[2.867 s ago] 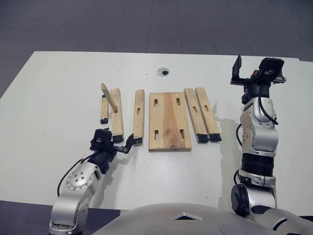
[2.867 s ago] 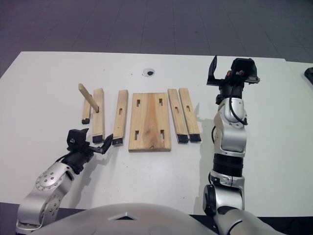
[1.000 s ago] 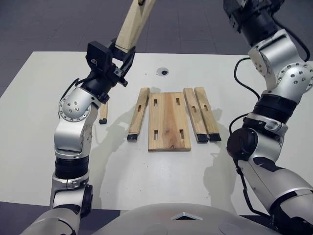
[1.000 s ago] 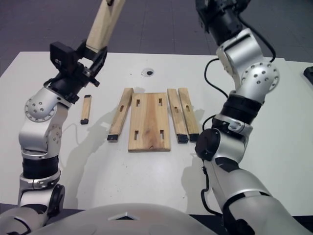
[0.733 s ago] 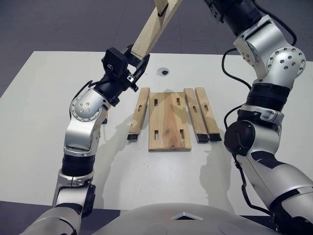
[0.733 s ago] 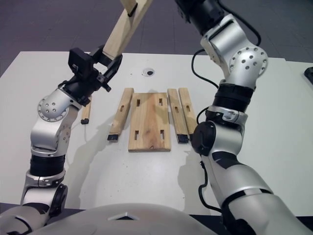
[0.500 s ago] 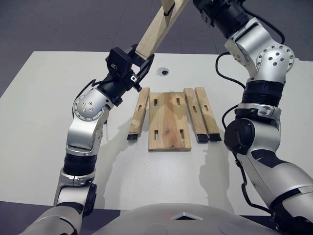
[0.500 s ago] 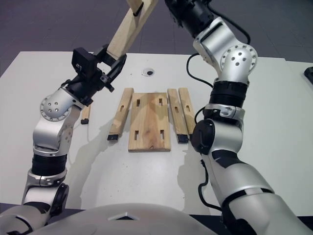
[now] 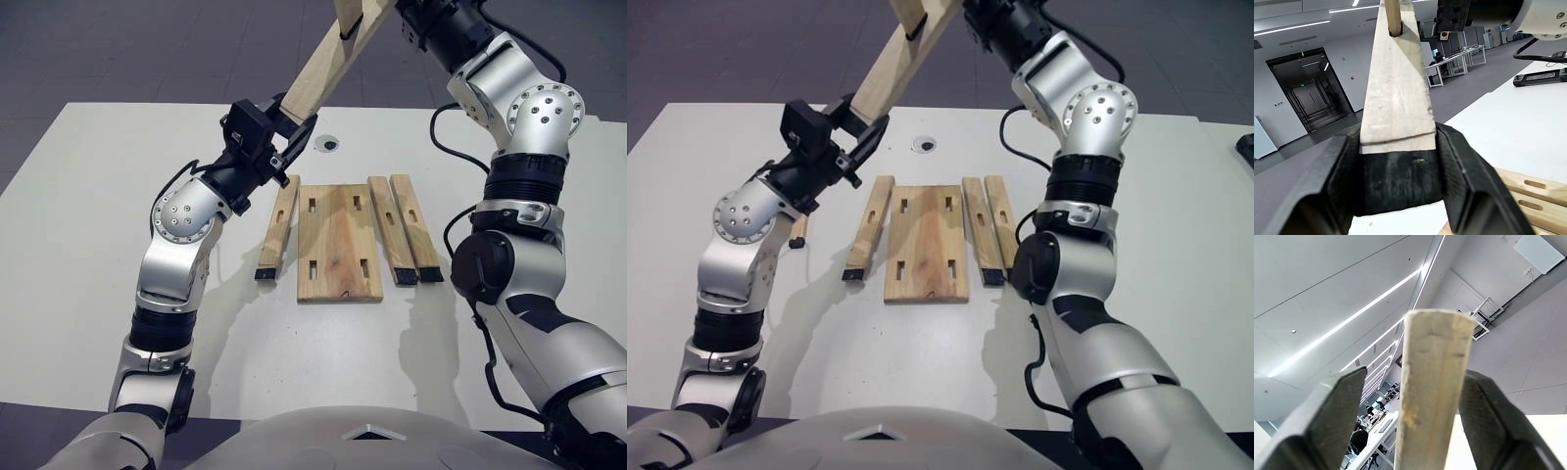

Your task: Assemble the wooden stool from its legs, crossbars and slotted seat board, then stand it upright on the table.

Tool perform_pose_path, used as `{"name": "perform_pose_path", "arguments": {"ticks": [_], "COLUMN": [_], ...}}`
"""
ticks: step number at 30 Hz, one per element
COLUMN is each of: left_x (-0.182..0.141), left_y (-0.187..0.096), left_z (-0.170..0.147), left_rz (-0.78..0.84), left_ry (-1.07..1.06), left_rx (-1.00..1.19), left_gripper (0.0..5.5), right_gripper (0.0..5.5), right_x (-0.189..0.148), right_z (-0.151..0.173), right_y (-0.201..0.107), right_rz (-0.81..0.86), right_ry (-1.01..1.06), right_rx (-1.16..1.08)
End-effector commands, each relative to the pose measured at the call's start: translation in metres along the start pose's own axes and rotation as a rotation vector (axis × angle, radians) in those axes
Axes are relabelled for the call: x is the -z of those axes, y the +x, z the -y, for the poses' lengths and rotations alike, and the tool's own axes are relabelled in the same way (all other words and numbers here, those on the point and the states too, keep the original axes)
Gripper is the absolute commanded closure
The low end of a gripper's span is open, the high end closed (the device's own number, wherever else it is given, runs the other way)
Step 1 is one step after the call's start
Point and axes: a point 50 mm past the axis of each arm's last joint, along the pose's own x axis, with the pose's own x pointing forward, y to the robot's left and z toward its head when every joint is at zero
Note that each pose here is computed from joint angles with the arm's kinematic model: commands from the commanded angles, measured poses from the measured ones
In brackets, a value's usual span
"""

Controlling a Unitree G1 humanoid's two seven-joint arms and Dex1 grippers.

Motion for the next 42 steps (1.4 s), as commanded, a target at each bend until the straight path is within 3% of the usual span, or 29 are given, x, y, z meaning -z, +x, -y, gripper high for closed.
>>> {"name": "perform_pose_path", "arguments": {"ticks": [1, 11, 19, 24, 25, 31, 37, 42], "left_x": [-0.004, -0.001, 0.002, 0.005, 0.006, 0.021, 0.037, 0.027], "left_y": [0.000, -0.001, -0.002, -0.001, 0.000, -0.003, -0.041, -0.064], "left_z": [0.002, 0.004, 0.006, 0.011, 0.013, 0.023, 0.028, 0.037], "left_rz": [0.019, 0.009, 0.000, -0.025, -0.032, -0.120, -0.267, -0.323], "left_ry": [0.028, 0.034, 0.038, 0.036, 0.033, 0.022, 0.048, 0.115], "left_rx": [0.011, 0.013, 0.017, 0.026, 0.029, 0.065, 0.190, 0.456], "left_gripper": [3.46, 3.46, 3.46, 3.46, 3.10, 2.18, 1.28, 0.49], "right_gripper": [2.89, 4.40, 4.44, 4.45, 4.45, 4.50, 4.50, 4.50], "right_x": [-0.005, -0.003, 0.001, 0.005, 0.004, 0.004, -0.012, -0.021], "right_z": [-0.005, -0.004, -0.008, -0.022, -0.026, -0.036, -0.039, -0.031], "right_y": [0.003, 0.001, -0.003, -0.011, -0.014, -0.026, -0.055, -0.084], "right_rz": [0.002, -0.009, -0.019, 0.014, 0.035, 0.139, 0.297, 0.347], "right_ry": [-0.027, -0.028, -0.061, -0.262, -0.325, -0.618, -0.914, -0.954], "right_rx": [-0.004, 0.000, 0.000, -0.004, -0.003, 0.063, 0.259, 0.390]}}
